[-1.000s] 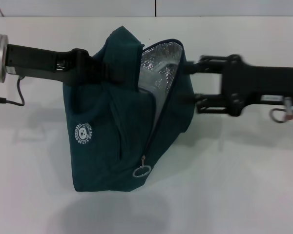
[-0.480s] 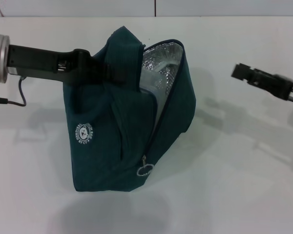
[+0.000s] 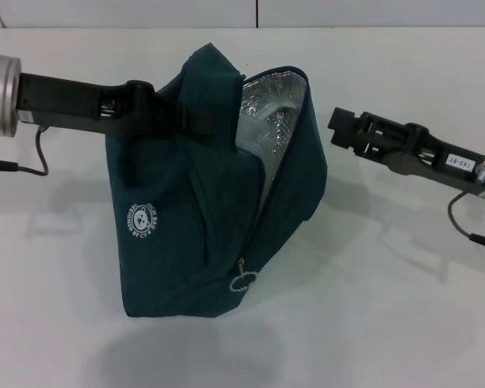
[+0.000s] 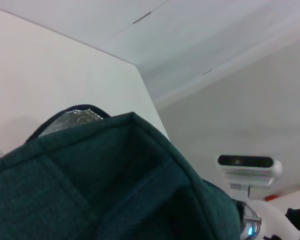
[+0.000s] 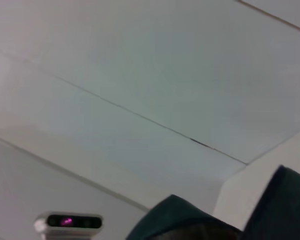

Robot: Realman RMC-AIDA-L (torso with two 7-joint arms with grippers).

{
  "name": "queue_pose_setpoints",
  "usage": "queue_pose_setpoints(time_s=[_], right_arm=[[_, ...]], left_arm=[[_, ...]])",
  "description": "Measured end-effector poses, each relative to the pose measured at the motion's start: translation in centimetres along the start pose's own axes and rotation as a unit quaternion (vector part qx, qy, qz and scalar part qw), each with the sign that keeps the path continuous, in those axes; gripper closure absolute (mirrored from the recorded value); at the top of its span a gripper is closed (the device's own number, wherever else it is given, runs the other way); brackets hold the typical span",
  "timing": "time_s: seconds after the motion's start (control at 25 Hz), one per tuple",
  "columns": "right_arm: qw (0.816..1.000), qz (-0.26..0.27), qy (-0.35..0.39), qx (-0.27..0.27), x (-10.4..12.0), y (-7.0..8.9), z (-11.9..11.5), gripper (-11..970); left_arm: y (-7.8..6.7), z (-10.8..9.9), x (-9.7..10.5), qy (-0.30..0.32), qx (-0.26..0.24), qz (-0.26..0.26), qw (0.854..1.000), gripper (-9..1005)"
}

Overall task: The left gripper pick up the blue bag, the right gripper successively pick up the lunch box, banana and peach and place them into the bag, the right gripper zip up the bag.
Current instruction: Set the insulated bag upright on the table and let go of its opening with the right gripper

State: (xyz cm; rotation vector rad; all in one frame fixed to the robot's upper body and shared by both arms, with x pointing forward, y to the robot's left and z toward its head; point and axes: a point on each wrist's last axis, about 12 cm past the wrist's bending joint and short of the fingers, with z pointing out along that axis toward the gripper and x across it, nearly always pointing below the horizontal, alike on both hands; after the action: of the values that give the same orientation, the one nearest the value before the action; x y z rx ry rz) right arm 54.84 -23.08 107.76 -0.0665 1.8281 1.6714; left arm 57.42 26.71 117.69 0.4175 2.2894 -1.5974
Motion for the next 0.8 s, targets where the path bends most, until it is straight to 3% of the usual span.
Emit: queue_pose_setpoints(time_s=[0.36,0.8], right_arm=[[0.999,0.014,-0.005,0.040,0.4,-1.0,-0.4,285],[0.998,0.007,0.044,0.041,0.8,-0.9,1.4,288]], left_arm=[[0.0,0.1,0.0,0.002,0.000,0.001,1.000,959],[-0.2,0.3,-0.4,0.002,-0.001,0.005,1.000,958]])
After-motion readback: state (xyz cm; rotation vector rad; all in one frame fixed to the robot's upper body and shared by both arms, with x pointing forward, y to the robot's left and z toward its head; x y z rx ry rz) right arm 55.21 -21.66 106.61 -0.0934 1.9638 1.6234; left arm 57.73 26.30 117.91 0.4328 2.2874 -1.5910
